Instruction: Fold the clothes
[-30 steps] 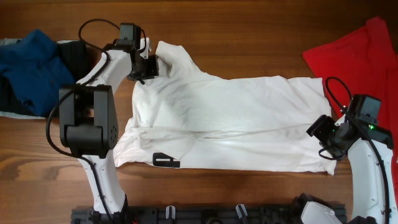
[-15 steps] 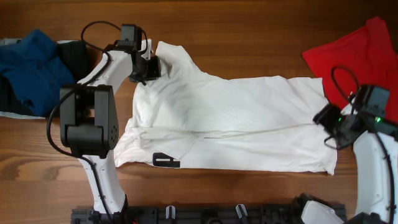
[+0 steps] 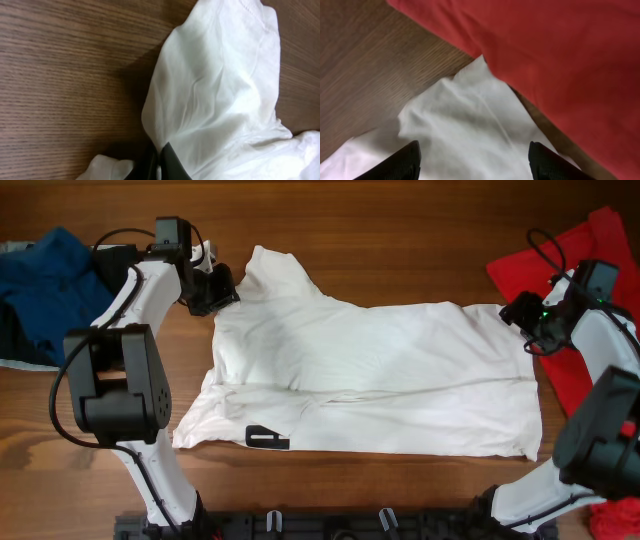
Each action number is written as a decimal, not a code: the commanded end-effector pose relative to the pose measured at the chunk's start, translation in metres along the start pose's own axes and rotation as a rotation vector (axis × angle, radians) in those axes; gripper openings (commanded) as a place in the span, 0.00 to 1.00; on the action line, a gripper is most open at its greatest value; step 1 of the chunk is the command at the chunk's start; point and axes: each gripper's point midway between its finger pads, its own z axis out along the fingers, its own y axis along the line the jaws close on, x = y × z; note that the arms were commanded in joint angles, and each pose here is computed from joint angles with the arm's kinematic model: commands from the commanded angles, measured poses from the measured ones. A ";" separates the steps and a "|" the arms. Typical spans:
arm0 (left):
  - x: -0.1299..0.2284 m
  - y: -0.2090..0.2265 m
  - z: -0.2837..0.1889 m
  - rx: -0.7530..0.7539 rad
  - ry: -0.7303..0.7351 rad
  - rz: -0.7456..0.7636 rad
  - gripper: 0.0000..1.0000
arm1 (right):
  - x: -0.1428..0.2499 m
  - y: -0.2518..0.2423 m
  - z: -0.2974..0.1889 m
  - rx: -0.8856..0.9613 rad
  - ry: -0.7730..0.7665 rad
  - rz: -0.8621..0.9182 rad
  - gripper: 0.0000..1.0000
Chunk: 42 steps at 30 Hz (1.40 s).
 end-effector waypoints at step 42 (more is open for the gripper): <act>-0.013 0.065 -0.031 -0.113 -0.052 -0.228 0.04 | -0.028 0.025 0.071 -0.025 -0.118 0.010 0.16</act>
